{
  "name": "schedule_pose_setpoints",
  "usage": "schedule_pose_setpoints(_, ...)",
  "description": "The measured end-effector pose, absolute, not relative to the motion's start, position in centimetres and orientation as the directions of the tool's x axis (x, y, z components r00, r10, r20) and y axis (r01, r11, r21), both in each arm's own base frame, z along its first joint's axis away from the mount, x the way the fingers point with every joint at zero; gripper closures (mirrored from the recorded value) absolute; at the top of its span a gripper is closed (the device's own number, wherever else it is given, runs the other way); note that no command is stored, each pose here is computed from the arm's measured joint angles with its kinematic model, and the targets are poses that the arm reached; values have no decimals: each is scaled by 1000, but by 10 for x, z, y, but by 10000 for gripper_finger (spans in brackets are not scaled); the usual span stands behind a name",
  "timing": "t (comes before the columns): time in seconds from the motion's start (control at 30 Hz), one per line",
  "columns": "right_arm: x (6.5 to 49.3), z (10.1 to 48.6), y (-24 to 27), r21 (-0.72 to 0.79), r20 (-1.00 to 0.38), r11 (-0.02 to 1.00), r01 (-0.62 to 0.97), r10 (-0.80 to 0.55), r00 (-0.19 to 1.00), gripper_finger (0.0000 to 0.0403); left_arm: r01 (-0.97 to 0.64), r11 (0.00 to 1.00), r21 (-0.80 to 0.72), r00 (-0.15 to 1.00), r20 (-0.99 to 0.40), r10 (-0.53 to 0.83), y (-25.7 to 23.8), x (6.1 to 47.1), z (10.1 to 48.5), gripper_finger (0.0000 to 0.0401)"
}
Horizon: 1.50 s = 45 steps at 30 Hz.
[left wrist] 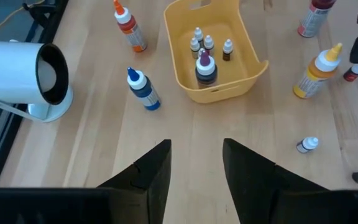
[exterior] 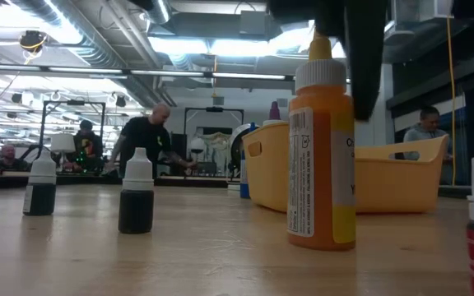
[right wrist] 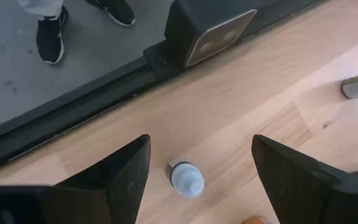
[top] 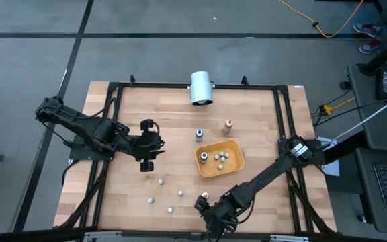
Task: Pick & Place food coloring
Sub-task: Put the small pink food coloring bottle into the yellow bin
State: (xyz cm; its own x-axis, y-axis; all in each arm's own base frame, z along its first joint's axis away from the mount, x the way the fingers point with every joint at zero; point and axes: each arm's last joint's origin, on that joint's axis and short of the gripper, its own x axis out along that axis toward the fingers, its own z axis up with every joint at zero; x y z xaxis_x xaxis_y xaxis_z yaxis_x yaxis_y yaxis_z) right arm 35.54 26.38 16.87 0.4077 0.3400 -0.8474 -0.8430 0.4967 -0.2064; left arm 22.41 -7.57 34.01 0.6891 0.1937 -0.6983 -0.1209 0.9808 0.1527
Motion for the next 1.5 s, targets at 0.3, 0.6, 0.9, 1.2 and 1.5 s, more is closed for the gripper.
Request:
schedule_pose_setpoints(0.3, 351, 147, 244, -124, -904, 550, -826, 280, 323, 122, -101, 986, 132, 686, -708, 165, -77, 224, 340, 260)
schedule_pose_setpoints(0.6, 357, 153, 248, -152, -868, 555, -818, 320, 379, 122, -106, 985, 138, 687, -706, 172, -76, 224, 340, 260)
schedule_pose_setpoints(0.9, 356, 152, 249, -129, -865, 547, -827, 345, 363, 122, -111, 983, 144, 688, -703, 180, -76, 224, 340, 260)
schedule_pose_setpoints(1.2, 355, 150, 250, -104, -864, 537, -837, 369, 344, 168, -124, 982, 145, 689, -699, 191, -76, 224, 340, 260)
schedule_pose_setpoints(1.5, 354, 150, 250, -70, -862, 544, -836, 389, 325, 281, -125, 981, 145, 689, -699, 191, -76, 224, 340, 260)
